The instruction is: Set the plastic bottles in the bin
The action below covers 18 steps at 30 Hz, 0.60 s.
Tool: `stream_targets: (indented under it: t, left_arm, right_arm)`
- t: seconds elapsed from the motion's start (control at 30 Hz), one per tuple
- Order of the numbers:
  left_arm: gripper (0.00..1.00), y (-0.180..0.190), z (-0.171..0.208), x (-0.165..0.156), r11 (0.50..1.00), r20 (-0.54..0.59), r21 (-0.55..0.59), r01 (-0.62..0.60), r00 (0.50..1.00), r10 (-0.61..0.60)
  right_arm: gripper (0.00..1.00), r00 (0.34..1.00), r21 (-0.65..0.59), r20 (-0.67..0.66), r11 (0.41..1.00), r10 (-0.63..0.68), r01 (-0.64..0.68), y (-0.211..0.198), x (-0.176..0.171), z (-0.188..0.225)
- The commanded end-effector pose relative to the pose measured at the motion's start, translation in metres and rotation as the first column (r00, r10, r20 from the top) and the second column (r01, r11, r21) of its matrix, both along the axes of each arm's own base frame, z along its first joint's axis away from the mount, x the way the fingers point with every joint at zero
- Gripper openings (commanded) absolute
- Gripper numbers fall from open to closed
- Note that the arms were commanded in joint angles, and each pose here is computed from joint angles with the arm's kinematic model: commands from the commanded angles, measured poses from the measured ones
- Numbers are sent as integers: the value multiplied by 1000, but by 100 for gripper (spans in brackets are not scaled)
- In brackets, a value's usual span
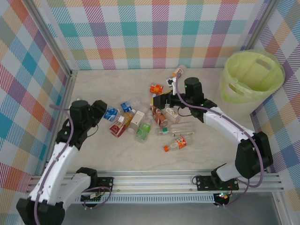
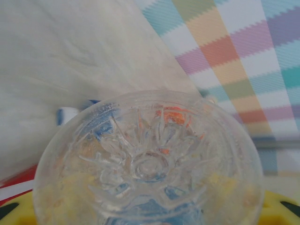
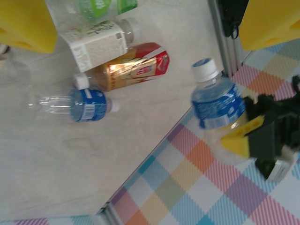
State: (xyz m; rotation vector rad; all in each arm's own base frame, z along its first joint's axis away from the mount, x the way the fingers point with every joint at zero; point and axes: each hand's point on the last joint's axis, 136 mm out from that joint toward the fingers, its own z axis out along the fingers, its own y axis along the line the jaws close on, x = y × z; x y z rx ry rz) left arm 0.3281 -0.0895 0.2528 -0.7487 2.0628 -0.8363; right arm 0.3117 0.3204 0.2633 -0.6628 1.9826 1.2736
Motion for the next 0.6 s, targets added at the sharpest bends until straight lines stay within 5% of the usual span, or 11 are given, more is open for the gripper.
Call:
stream_targets:
  t: [0.0,0.57]
  left_arm:
    - [32,-51,48,9,963,167,10,270,949,-268]
    - [37,-143,79,5,822,273,76,564,781,-561]
  right_arm:
    - [100,990,50,85,992,114,-119,23,-20,25]
    - [100,993,87,72,992,88,-94,60,-27,25]
